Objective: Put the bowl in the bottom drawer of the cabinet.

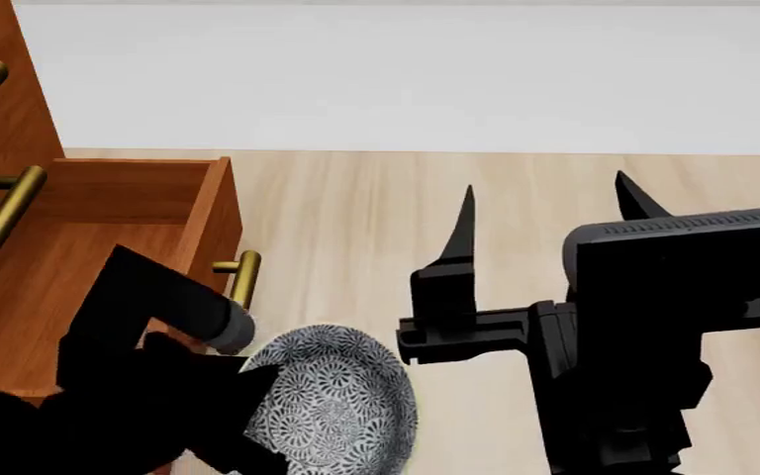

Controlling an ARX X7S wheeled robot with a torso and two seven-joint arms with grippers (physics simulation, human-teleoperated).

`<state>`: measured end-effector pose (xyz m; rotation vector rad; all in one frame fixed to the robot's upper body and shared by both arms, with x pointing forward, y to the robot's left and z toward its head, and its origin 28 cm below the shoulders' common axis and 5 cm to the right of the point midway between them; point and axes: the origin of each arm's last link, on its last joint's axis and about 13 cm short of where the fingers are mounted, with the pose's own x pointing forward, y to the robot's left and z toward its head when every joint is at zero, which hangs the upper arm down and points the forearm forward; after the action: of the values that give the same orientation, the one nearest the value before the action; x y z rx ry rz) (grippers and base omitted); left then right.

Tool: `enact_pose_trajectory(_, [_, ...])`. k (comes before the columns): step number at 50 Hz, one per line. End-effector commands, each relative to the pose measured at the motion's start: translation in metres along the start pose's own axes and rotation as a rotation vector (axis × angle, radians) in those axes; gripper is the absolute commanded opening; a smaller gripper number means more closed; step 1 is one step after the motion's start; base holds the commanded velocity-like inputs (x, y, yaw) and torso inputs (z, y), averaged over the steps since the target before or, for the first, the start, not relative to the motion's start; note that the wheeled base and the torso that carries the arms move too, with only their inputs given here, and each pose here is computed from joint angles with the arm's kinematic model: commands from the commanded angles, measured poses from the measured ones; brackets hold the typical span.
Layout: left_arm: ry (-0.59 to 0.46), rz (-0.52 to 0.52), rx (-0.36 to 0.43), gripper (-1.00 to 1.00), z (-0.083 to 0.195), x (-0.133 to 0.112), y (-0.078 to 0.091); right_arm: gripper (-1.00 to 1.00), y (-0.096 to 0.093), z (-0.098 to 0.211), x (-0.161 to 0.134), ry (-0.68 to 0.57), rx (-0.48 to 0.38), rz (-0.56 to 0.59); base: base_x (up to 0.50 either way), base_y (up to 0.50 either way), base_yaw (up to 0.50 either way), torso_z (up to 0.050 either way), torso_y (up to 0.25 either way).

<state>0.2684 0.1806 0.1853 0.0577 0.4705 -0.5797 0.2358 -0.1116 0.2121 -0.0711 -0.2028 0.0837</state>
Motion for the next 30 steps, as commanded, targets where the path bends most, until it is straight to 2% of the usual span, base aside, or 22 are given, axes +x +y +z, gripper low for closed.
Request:
enact_pose_trajectory(1, [-0.063,0.042,-0.005,-1.00,0.016,-0.012,0.005,1.00,0.000,0.000,0.000,-0.006,0.006,0.001,0.00,0.00,0.00,0.000,0.000])
enact_pose_trajectory(30, [-0.156,0.161,0.032,-1.00,0.045,-0.031,0.012,1.00,0.001,-0.003,0.005,-0.027,0.018,0.011,0.00,0.00,0.00,0.000,0.000])
